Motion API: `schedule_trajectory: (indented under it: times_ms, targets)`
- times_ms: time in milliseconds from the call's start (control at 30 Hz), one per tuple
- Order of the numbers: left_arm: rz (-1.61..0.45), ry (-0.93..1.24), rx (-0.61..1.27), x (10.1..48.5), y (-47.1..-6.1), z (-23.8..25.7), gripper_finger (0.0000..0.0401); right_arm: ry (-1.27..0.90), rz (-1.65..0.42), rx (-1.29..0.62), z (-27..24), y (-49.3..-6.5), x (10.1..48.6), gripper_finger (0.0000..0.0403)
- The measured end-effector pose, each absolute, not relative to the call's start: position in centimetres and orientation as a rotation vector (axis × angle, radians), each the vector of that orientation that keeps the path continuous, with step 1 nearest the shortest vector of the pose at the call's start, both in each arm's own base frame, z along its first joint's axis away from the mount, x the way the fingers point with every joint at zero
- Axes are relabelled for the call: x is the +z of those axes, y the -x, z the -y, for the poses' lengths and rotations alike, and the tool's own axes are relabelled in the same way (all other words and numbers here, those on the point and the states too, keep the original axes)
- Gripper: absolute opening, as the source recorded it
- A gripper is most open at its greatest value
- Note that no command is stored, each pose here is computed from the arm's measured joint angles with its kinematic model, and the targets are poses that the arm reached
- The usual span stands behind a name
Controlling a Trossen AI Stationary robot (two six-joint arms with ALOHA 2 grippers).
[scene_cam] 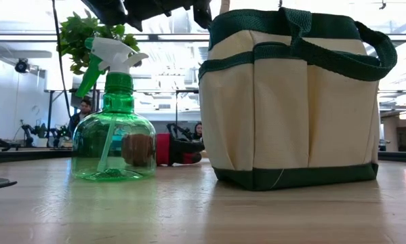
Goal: Pick & Place Garden tools in Gardening bag
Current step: Put the brown hand rake into the gardening bag
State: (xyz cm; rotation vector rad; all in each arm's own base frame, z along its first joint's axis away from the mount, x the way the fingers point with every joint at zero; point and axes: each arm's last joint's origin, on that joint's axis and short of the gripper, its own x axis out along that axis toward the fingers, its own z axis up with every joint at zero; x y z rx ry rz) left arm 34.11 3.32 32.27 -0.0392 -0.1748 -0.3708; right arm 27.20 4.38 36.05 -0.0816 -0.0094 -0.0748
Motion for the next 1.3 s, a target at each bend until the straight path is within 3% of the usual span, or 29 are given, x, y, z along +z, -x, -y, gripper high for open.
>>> schedule_trajectory:
  times_ms: [267, 433, 700, 833, 1133, 1300]
  targets:
    - [0.175, 0.04, -0.367, 32.3, -34.1, -3.4, 0.0074, 0.072, 0.024, -0.089, -4.0, -27.5, 36.0, 0.0064]
    - [0.169, 0.042, -0.369, 32.2, -34.1, -3.3, 0.0074, 0.082, 0.017, -0.092, -4.0, -27.7, 35.8, 0.0017]
    - [0.127, 0.065, -0.38, 31.8, -34.2, -3.3, 0.0089, 0.106, -0.003, -0.112, -4.0, -27.9, 35.5, 0.0009]
    - [0.12, 0.089, -0.377, 31.8, -34.1, -3.3, 0.0118, 0.12, -0.004, -0.122, -3.9, -27.5, 35.8, 0.0009]
    - [0.005, 0.161, -0.298, 32.3, -32.7, -3.9, 0.0232, 0.113, -0.157, -0.145, -3.7, -26.6, 37.6, 0.0008]
    - [-0.061, 0.136, -0.268, 33.6, -30.4, -4.3, 0.0256, 0.094, -0.286, -0.052, -4.7, -26.1, 37.3, 0.0008]
